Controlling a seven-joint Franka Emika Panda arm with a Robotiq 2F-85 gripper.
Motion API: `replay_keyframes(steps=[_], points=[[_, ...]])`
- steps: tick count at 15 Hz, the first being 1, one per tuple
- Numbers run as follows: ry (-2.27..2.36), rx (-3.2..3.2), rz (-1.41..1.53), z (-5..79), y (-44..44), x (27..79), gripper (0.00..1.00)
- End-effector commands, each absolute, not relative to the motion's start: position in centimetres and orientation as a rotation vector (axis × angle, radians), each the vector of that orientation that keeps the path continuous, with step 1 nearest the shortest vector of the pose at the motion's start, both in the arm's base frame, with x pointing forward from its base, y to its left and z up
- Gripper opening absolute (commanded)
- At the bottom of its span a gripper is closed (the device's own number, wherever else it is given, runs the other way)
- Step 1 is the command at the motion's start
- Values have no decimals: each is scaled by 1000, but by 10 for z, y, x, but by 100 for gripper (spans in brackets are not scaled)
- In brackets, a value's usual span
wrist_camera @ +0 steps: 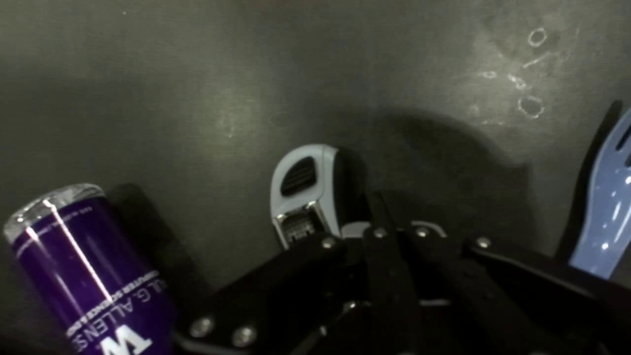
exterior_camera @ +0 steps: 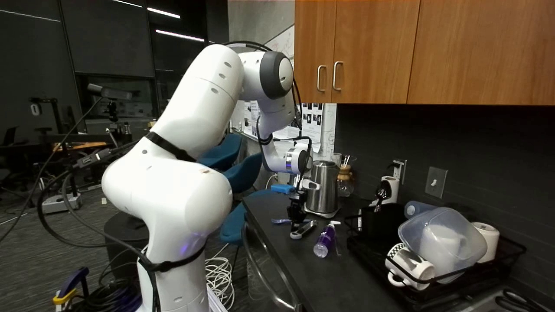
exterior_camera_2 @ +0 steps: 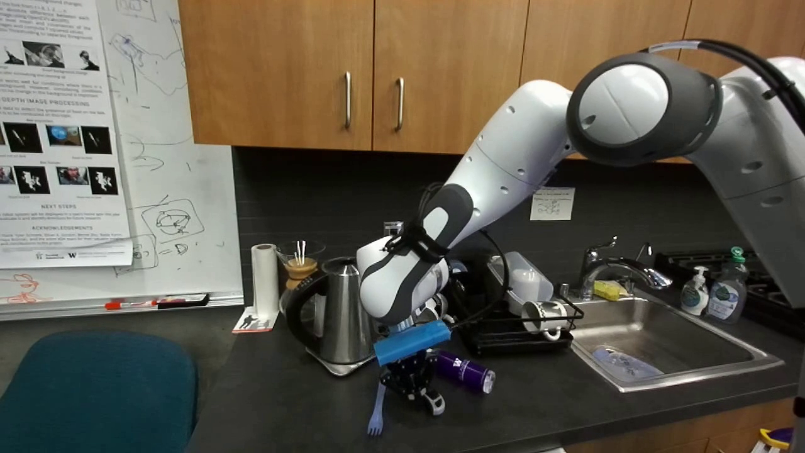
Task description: Pick up the knife
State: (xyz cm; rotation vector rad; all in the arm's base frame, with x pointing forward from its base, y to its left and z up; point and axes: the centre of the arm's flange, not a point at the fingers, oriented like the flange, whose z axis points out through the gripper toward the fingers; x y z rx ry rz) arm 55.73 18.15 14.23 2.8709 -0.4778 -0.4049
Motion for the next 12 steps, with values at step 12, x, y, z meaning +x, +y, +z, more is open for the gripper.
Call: replay_keyframes(steps=[12], points=[[-864, 2795, -456, 126, 52, 583, 0]])
